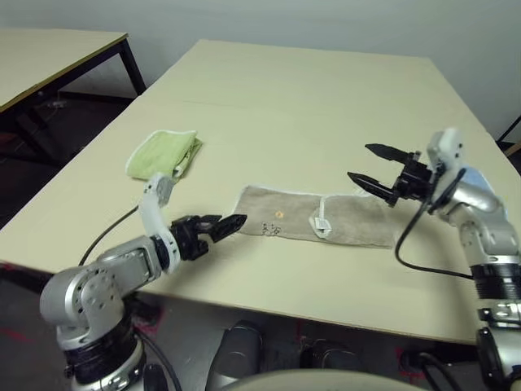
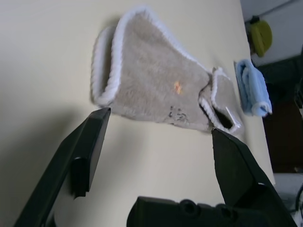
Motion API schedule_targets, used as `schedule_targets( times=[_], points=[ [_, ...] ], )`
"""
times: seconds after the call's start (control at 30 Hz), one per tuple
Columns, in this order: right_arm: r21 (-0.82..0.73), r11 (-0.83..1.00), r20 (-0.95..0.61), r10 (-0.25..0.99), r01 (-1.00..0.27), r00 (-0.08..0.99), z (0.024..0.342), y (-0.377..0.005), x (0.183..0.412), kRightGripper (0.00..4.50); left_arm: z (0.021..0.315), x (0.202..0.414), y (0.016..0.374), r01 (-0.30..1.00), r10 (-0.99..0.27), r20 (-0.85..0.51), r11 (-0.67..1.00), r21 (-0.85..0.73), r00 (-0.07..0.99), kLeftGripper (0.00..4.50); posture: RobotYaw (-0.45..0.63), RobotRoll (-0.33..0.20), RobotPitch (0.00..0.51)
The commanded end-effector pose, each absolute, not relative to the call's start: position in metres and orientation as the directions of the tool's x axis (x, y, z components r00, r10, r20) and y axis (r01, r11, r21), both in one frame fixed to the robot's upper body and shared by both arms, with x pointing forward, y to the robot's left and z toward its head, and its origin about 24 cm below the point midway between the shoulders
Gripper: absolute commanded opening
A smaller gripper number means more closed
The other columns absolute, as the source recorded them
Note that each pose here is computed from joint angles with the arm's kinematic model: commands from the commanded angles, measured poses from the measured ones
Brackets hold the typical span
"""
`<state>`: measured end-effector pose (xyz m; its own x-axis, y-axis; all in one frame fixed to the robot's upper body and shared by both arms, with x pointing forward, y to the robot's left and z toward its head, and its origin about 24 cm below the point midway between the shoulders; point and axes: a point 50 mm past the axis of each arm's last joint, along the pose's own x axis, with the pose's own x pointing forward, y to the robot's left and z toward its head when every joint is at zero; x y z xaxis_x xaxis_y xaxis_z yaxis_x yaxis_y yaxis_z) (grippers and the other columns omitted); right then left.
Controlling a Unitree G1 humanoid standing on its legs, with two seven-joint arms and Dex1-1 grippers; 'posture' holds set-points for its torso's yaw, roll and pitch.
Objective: Fold the towel and set it aside.
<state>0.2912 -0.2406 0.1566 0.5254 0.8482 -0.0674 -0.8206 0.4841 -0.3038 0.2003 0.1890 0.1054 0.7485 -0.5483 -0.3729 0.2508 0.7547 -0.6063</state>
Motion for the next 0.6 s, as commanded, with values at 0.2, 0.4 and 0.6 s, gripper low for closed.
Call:
schedule_targets(
  times=[0.2, 0.4, 0.6],
  points=[
    [-0.342, 0.399, -0.168, 0.865, -0.851, 0.473, 0.166, -0.27, 0.275, 4.5, 0.084, 0.222, 0.166, -0.002, -0.478, -0.436, 0.673, -0.74, 0.763, 4.47, 0.23, 0.0, 0.111],
    [-0.32, 0.411, -0.228, 0.841, -0.853, 0.491, 0.169, -0.294, 0.257, 4.5, 0.073, 0.231, 0.162, -0.061, -0.509, -0.493, 0.65, -0.758, 0.705, 4.47, 0.19, 0.0, 0.126],
    [-0.278, 0.416, -0.216, 0.851, -0.866, 0.478, 0.169, -0.291, 0.25, 4.5, 0.074, 0.247, 0.14, -0.074, -0.568, -0.479, 0.591, -0.803, 0.67, 4.47, 0.17, 0.0, 0.13]
  ],
)
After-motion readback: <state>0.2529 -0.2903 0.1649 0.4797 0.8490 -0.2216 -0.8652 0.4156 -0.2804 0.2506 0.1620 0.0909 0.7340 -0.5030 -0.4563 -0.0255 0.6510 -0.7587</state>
